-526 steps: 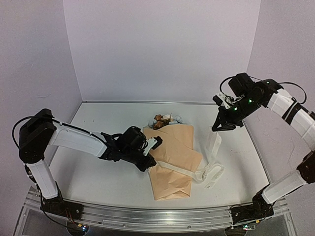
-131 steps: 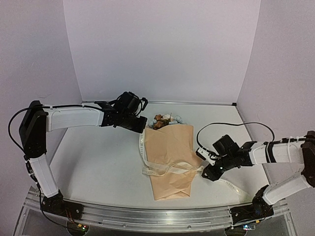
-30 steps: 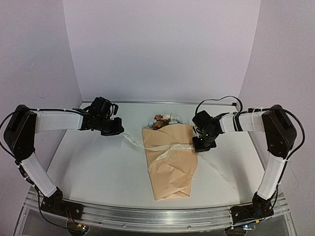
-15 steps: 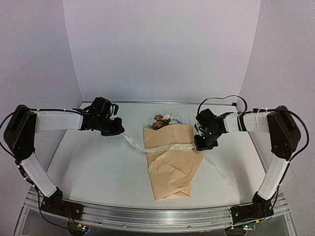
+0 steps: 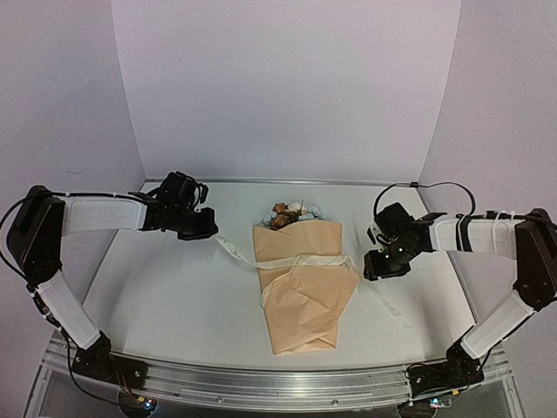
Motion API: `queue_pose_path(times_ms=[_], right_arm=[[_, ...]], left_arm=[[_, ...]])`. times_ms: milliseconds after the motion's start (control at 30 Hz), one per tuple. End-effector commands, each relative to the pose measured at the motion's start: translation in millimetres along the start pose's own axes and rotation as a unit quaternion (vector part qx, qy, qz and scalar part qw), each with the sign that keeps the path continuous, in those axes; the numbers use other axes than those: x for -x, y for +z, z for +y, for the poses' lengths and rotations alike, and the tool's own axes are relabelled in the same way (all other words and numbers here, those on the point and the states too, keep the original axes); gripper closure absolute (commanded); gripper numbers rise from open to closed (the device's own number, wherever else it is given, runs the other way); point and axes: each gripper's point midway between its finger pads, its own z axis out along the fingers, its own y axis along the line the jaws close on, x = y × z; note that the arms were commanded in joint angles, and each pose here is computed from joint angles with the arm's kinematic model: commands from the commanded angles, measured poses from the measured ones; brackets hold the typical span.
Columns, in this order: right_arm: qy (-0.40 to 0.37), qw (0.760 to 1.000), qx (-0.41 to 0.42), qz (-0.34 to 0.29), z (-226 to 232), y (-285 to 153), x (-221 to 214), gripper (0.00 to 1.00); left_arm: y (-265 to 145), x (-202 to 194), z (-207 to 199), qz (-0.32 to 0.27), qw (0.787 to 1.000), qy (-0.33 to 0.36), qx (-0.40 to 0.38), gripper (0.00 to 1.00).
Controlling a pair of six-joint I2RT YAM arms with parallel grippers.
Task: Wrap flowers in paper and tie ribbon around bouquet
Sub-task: Pick up the right side of the ribbon from the center of the board.
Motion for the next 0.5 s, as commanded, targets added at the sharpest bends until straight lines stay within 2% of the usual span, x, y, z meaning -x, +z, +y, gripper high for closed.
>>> queue_pose_path(times_ms=[0,267,367,467], right_arm=[[-0.021,0.999,-0.024,0.026,-11,19,-18,0.44],[0.0,0.997,-0.051,0.058,-18,38,-42,0.44],[0.005,0.995,-0.067,0.071,-19,43,-53,0.53],[0.012,0.993,-0.087,0.084,-22,44,-63,0.66]], left_arm=[[-14,23,-12,-0.033,0.999,0.007,-0.009,1.0],[-15,27,-13,-0.032,0.999,0.011,-0.005,1.0],[-16,28,-12,-0.034,0.999,0.008,-0.004,1.0],[-17,28,-11,-0.035,0.999,0.003,-0.001,1.0]])
